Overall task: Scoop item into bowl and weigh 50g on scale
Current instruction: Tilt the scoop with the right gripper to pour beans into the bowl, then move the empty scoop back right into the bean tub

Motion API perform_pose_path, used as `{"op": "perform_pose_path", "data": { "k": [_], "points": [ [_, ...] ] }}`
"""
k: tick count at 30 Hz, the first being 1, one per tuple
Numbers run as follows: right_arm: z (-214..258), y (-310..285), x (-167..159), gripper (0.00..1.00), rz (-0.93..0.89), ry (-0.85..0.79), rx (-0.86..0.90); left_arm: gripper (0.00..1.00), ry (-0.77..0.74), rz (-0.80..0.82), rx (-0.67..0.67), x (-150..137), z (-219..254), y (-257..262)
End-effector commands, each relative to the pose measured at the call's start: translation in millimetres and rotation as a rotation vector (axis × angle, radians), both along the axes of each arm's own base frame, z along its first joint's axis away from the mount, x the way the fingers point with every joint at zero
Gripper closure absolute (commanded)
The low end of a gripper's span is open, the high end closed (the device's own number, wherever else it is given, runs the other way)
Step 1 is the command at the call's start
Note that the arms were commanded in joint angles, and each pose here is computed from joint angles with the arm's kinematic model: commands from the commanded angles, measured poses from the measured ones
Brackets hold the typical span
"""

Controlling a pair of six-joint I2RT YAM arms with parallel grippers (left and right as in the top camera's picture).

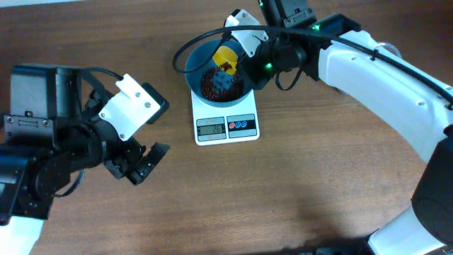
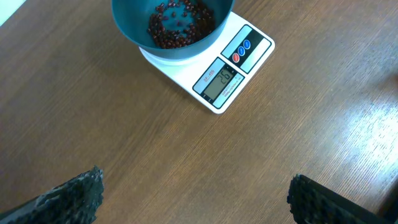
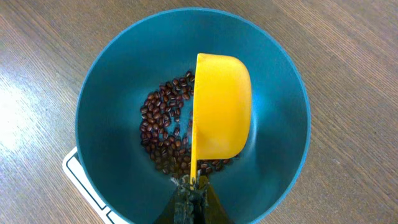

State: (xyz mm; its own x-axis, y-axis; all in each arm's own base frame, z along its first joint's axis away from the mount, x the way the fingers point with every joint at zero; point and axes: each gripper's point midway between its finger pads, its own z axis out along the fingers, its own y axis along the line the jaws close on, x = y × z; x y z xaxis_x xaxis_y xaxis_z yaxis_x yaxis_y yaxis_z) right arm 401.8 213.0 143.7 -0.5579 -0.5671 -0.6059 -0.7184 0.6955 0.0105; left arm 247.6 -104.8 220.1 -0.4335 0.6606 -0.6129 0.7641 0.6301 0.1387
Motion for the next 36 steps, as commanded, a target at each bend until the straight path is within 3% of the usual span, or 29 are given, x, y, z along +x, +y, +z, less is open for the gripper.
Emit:
{"op": "perform_pose_path", "data": {
  "k": [1, 13, 20, 33, 36],
  "points": [
    [21.5, 2.0, 2.1, 0.96, 0.006, -0.054, 0.010, 0.01, -0.022, -0.005, 0.002, 2.4, 7.0, 0.6],
    [17.0, 0.2, -7.1, 0.96, 0.004, -0.035, -0.041, 0.01, -0.022, -0.005, 0.002, 2.4, 7.0, 0.6],
    [18.1, -12.5, 4.5, 0.96, -0.059, -0.102, -0.139, 0.01, -0.022, -0.005, 0.002, 2.4, 7.0, 0.6],
    [17.4, 1.0, -3.6, 0.96, -0.027, -0.093, -0.127, 0.01, -0.022, -0.005, 0.002, 2.4, 7.0, 0.6],
    [23.5, -9.5, 8.5, 0.96, -0.083, -0.153, -0.179, 0.01, -0.022, -0.005, 0.002, 2.4, 7.0, 0.6]
  ]
}}
